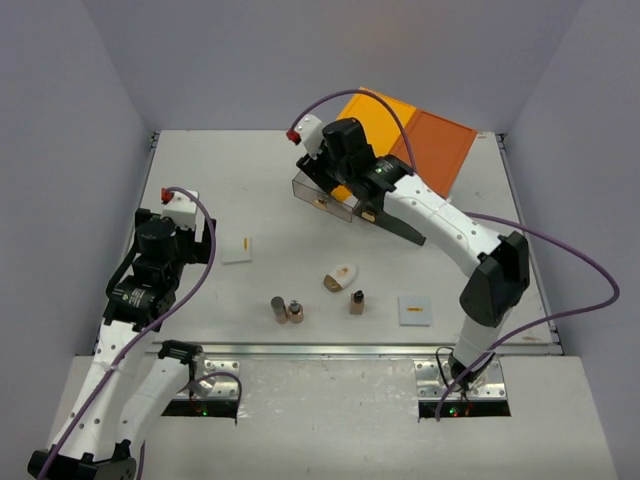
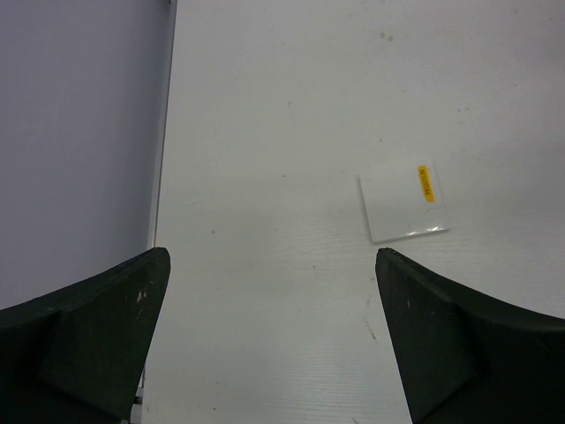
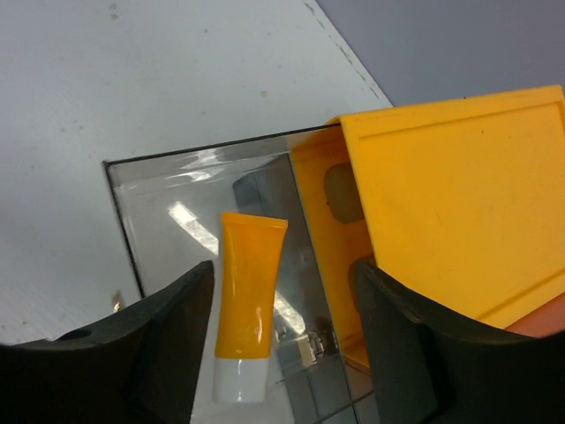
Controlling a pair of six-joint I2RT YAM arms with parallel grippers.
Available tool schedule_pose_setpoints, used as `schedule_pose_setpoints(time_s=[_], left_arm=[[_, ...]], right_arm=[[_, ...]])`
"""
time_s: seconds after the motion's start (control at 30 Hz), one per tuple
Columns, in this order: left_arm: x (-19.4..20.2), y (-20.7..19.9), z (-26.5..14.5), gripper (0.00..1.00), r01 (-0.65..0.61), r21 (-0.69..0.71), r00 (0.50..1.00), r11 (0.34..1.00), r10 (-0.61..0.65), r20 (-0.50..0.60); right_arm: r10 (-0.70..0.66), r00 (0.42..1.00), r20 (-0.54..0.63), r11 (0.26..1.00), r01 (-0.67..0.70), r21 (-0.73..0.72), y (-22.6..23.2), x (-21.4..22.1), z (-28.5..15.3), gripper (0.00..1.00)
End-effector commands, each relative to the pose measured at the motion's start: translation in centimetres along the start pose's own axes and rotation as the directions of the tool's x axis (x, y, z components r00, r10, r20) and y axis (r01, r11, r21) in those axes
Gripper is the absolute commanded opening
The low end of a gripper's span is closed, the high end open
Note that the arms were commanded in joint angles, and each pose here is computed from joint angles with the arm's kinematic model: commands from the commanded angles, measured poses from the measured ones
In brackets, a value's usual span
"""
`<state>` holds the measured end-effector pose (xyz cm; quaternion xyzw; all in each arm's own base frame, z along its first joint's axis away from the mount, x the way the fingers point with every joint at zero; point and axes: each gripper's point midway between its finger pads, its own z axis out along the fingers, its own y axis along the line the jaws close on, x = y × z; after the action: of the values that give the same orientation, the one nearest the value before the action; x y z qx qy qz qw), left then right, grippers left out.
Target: Organize the makeup
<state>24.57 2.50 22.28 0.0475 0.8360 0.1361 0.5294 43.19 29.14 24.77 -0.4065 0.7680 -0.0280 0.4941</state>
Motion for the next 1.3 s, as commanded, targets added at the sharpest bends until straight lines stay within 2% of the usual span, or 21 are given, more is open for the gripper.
schedule_pose_setpoints(time_s=[0.0, 0.03, 0.1, 0.17, 0.2, 0.23, 0.27, 0.33, 0.4, 0.43, 0.57, 0.77, 0.97, 1.0, 1.1, 1.13, 1.27], left_arm=[[-1.9, 0.4, -0.3, 1.00, 0.015, -0.006, 0.998, 1.000, -0.015, 0.062], [-1.8, 0.5, -0.3, 1.00, 0.017, -0.007, 0.998, 1.000, -0.016, 0.062], [-1.9, 0.5, -0.3, 1.00, 0.016, -0.007, 0.998, 1.000, -0.015, 0.064], [-1.9, 0.5, -0.4, 1.00, 0.018, -0.009, 0.998, 1.000, -0.017, 0.065], [-1.9, 0.6, -0.5, 1.00, 0.018, -0.009, 0.998, 1.000, -0.018, 0.067], [-2.0, 0.6, -0.5, 1.00, 0.019, -0.010, 0.997, 1.000, -0.019, 0.070], [-2.0, 0.6, -0.5, 1.00, 0.019, -0.009, 0.997, 1.000, -0.019, 0.071], [-1.9, 0.5, -0.5, 1.00, 0.018, -0.007, 0.997, 1.000, -0.017, 0.070], [-1.9, 0.5, -0.5, 1.00, 0.018, -0.007, 0.997, 1.000, -0.017, 0.071], [-2.0, 0.5, -0.6, 1.00, 0.018, -0.006, 0.997, 1.000, -0.018, 0.073], [-2.2, 0.5, -0.8, 1.00, 0.020, 0.000, 0.996, 1.000, -0.020, 0.087], [-2.3, 0.5, -1.0, 1.00, 0.021, 0.002, 0.995, 1.000, -0.021, 0.099], [-2.3, 0.4, -1.1, 1.00, 0.017, 0.011, 0.994, 1.000, -0.018, 0.105], [-2.3, 0.3, -1.1, 1.00, 0.016, 0.012, 0.995, 1.000, -0.017, 0.103], [-2.3, 0.3, -1.1, 1.00, 0.014, 0.016, 0.994, 1.000, -0.016, 0.105], [-2.3, 0.3, -1.1, 1.00, 0.014, 0.016, 0.994, 1.000, -0.015, 0.105], [-2.3, 0.3, -1.1, 1.00, 0.014, 0.017, 0.994, 1.000, -0.015, 0.108]], right_arm=[[-0.097, 0.973, 0.211, 0.978, 0.133, -0.164, 4.6, -3.6, -7.0, 0.70], [-0.160, 0.947, 0.279, 0.946, 0.228, -0.229, 7.7, -3.3, -9.3, 0.75], [-0.236, 0.923, 0.304, 0.873, 0.339, -0.351, 12.5, 0.1, -10.3, 0.79], [-0.226, 0.929, 0.292, 0.829, 0.341, -0.444, 15.6, 2.3, -11.2, 0.82], [-0.163, 0.962, 0.220, 0.860, 0.248, -0.446, 15.8, 3.2, -11.1, 0.82], [-0.160, 0.966, 0.205, 0.861, 0.238, -0.450, 16.1, 3.5, -10.8, 0.82], [-0.037, 0.993, 0.112, 0.890, 0.084, -0.448, 16.4, 4.1, -10.5, 0.80], [0.212, 0.976, -0.045, 0.913, -0.214, -0.348, 16.5, 5.4, -9.2, 0.76], [0.417, 0.900, -0.128, 0.863, -0.436, -0.255, 17.1, 6.5, -8.5, 0.75], [0.472, 0.871, -0.138, 0.844, -0.491, -0.216, 17.5, 7.0, -8.1, 0.76], [0.566, 0.816, -0.113, 0.815, -0.575, -0.070, 18.0, 8.7, -6.2, 0.82], [0.670, 0.727, -0.150, 0.742, -0.662, 0.105, 18.2, 11.1, -4.0, 0.86], [0.800, 0.595, -0.077, 0.593, -0.766, 0.249, 17.4, 13.3, -3.5, 0.86], [0.802, 0.592, -0.078, 0.589, -0.765, 0.260, 17.5, 13.8, -3.5, 0.87], [0.842, 0.539, -0.027, 0.516, -0.791, 0.329, 16.8, 15.0, -3.5, 0.87], [0.840, 0.542, -0.029, 0.517, -0.783, 0.347, 16.7, 15.4, -3.6, 0.87], [0.881, 0.473, -0.008, 0.422, -0.777, 0.468, 16.4, 17.8, -4.1, 0.87]])
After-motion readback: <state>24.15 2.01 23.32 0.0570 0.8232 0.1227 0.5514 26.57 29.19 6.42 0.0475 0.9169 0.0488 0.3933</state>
